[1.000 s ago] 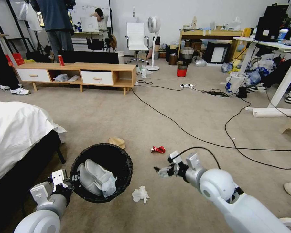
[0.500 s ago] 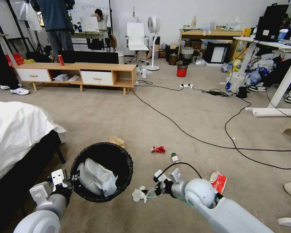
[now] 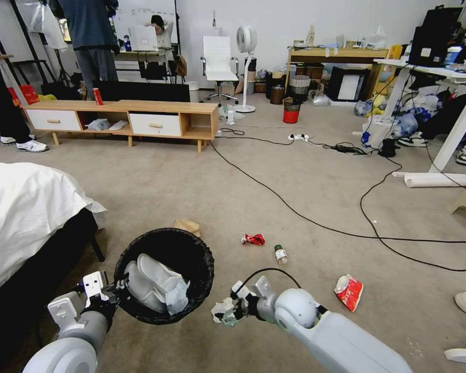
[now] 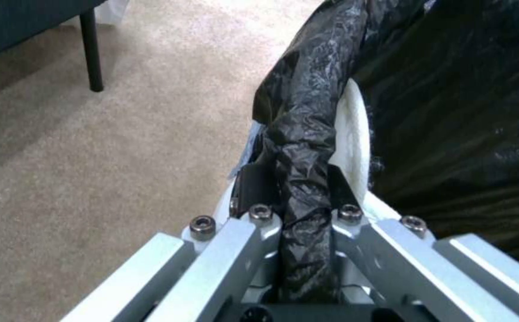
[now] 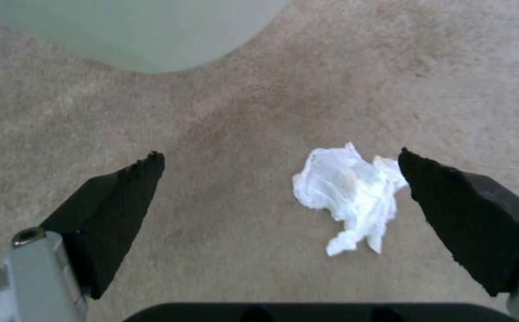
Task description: Pick up the trash bin and place the garbage on the floor into it.
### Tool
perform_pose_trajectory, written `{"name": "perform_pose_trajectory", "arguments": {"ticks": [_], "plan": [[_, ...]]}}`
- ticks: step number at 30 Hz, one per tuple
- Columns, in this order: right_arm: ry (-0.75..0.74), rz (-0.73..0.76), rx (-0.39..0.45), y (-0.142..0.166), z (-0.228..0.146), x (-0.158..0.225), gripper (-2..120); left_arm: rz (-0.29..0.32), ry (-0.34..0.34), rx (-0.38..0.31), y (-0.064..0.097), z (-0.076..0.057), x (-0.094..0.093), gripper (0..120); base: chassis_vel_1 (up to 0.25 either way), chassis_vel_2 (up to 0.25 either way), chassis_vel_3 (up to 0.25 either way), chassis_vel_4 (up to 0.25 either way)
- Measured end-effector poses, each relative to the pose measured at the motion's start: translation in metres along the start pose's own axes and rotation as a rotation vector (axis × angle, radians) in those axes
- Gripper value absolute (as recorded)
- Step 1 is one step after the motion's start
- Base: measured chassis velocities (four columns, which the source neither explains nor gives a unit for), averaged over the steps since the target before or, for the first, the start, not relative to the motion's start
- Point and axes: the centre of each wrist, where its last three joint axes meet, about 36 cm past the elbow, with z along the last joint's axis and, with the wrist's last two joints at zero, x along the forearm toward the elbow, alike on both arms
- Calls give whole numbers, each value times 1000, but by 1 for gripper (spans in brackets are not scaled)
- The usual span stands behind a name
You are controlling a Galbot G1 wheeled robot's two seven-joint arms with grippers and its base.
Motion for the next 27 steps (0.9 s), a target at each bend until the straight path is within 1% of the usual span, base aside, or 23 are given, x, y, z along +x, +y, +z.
{"name": "perform_pose_trajectory", "arguments": {"ticks": [2, 11, 22, 27], "plan": [[8, -4, 5, 3, 3, -16, 100, 0, 2, 1, 0, 1, 1, 3, 0, 0, 0, 0], [18, 3, -1, 6, 8, -42, 100, 1, 2, 4, -2, 2, 0, 3, 0, 0, 0, 0], [30, 33, -4, -3, 18, -56, 100, -2, 3, 4, -2, 4, 2, 3, 0, 0, 0, 0], [26, 58, -9, -13, 29, -64, 100, -2, 4, 4, -3, 6, 3, 3, 0, 0, 0, 0]]}}
